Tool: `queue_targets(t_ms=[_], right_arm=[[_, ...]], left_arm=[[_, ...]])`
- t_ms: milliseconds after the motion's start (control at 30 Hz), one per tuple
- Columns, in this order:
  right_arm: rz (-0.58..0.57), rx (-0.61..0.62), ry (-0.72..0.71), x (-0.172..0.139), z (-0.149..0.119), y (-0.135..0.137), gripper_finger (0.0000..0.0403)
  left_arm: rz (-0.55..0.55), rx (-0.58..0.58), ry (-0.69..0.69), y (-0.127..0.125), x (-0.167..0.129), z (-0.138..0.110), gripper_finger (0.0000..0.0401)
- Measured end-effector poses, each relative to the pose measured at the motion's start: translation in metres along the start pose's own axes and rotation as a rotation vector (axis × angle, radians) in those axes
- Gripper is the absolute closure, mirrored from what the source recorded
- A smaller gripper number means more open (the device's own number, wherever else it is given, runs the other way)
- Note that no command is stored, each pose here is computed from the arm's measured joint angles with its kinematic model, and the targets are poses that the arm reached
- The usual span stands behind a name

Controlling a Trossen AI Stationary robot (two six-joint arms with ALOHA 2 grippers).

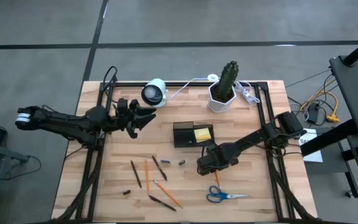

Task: Pick and place office supplies into organizer
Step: Put the right yellow pencil into the black desk organizer

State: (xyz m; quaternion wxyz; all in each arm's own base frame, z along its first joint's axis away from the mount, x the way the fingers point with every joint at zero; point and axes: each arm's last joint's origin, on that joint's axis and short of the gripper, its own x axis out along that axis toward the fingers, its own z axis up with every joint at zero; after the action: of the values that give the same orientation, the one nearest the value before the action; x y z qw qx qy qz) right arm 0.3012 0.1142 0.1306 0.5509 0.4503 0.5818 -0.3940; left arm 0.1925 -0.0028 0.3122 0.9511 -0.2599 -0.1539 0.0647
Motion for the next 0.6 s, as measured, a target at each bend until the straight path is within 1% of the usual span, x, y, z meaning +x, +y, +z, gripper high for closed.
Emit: queue_targets(t_ms=[367, 600], right_arm=[[-0.01, -0.079, 0.037, 0.0036, -0.0083, -0.0029, 0.0383], [-0.01, -0.147, 0.04, 0.0037, -0.0084, -0.0029, 0.0389]], left_arm=[[0.0, 0.0, -0.001, 0.0, 0.0, 0.0002, 0.0244], [0.0, 0.0, 0.0, 0.0, 0.0, 0.0, 0.0244]])
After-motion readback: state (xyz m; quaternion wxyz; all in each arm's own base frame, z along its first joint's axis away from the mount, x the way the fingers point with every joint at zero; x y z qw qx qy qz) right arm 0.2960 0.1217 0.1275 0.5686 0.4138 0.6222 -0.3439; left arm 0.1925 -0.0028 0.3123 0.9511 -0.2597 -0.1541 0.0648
